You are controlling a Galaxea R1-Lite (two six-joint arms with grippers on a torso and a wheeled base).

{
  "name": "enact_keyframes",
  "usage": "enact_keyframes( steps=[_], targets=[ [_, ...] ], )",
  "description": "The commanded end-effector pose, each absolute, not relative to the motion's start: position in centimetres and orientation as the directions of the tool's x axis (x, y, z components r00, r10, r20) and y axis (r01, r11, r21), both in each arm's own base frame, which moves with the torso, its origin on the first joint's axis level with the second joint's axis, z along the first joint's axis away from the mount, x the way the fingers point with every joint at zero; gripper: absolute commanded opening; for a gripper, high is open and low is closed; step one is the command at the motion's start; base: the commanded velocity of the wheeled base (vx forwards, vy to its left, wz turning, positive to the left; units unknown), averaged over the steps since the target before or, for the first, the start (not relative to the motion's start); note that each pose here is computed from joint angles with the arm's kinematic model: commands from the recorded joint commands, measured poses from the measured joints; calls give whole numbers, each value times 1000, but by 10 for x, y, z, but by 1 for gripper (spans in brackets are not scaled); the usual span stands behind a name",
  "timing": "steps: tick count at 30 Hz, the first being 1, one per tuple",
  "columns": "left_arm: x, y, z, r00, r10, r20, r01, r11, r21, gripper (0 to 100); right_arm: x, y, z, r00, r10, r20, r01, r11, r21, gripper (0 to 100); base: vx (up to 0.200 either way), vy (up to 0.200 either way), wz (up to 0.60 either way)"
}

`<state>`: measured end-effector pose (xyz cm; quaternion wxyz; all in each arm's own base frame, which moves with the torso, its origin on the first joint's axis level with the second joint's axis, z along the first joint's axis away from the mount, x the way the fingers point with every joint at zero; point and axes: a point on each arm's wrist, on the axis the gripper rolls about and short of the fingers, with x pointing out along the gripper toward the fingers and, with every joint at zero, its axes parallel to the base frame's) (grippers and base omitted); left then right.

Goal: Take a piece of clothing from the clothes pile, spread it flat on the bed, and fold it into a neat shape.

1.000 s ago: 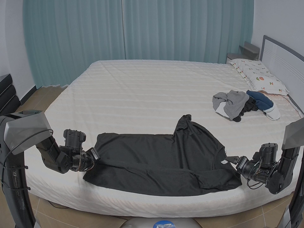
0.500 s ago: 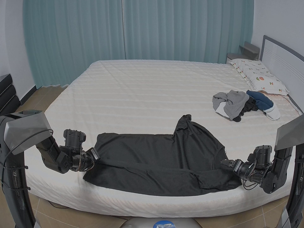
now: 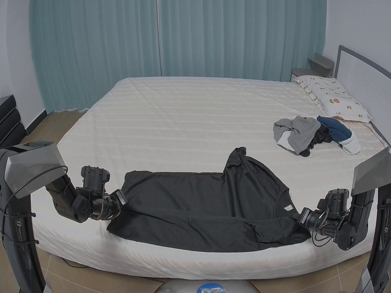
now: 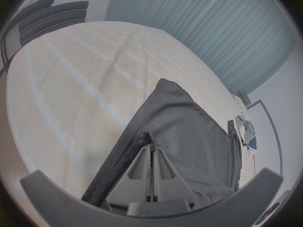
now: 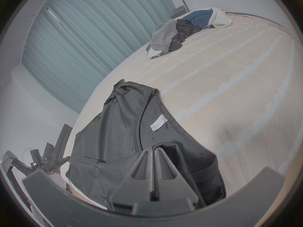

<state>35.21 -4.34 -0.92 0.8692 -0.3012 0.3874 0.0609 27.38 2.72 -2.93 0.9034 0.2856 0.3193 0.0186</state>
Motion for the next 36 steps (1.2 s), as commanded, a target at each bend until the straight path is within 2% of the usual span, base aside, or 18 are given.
enact_keyframes(
  steps=[1, 11, 21, 24, 33, 36],
  targets=[
    [352, -42, -8, 695, -125, -709, -342, 810, -477, 0, 274, 23, -28, 804, 206, -558, 154, 834, 530, 0, 0, 0, 0],
    [349, -38, 2, 709, -112, -696, -340, 810, -478, 0, 269, 15, -16, 840, 188, -509, 158, 813, 560, 0, 0, 0, 0],
    [324, -34, 34, 741, -111, -662, -304, 824, -478, 0, 252, 16, 12, 872, 201, -447, 145, 766, 626, 0, 0, 0, 0],
    [318, -33, 39, 744, -110, -659, -286, 839, -463, 0, 245, 16, 22, 874, 240, -423, 121, 736, 666, 0, 0, 0, 0],
    [300, -30, 38, 728, -103, -678, -300, 842, -449, 0, 235, 17, 32, 879, 259, -400, 93, 730, 677, 0, 0, 0, 0],
    [294, -30, 48, 744, -106, -660, -292, 836, -464, 0, 223, 17, 40, 883, 262, -389, 82, 730, 679, 0, 0, 0, 0]
  ],
)
